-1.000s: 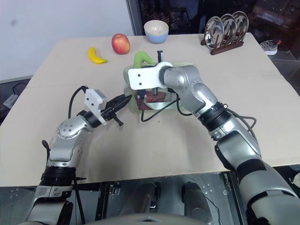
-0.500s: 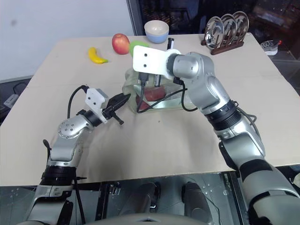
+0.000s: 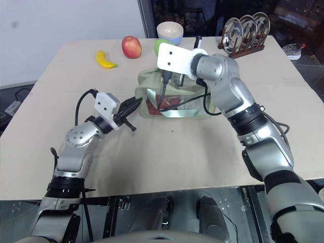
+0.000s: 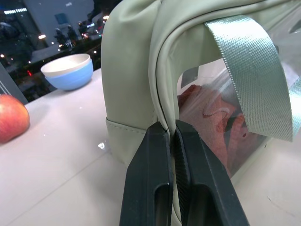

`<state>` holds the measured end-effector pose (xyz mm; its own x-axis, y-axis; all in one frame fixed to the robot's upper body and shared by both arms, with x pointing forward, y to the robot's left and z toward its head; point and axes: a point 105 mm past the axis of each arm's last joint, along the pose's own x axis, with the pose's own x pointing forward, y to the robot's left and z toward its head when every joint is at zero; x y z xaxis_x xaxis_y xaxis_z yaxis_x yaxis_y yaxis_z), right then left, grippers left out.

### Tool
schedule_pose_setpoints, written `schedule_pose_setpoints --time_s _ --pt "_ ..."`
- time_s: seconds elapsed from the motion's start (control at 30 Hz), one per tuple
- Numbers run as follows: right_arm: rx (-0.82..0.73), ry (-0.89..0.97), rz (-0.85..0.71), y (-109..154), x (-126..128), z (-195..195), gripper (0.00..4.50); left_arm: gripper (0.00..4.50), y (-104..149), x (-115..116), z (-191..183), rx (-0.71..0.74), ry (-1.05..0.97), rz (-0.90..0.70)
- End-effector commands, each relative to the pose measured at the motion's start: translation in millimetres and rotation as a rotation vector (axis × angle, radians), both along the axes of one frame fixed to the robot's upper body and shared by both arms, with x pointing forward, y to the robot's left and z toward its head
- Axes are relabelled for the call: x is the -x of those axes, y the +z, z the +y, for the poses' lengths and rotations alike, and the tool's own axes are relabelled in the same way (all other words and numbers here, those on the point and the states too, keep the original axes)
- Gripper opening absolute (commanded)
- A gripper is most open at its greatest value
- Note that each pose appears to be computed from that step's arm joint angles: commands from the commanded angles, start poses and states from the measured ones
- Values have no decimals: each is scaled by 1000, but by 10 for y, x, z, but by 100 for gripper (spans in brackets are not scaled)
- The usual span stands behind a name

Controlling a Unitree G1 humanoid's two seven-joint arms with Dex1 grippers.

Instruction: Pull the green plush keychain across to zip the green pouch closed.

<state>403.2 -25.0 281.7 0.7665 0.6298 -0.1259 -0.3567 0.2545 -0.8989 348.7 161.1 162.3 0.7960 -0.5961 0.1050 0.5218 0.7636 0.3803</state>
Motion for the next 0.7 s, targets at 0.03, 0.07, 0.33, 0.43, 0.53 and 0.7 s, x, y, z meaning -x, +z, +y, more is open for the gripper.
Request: schedule_pose_setpoints --time_s 0.03,0.07,0.33,0.43,0.53,0.7 --pt "-150 -80 -187 620 32 -404 3 0 -278 -9 281 -21 118 99" --pt "-141 -34 -190 601 85 -309 3 0 -260 -12 263 -21 115 93" --pt "-173 141 -219 589 349 124 3 0 -256 -53 234 -93 145 55" --pt "-178 70 -227 602 245 -25 3 0 -306 -50 270 -51 167 85" --pt "-191 -70 -238 631 52 -361 3 0 -363 -56 360 -16 205 120" --pt "-194 -213 -253 610 -122 -794 3 0 -409 -61 450 12 243 148"
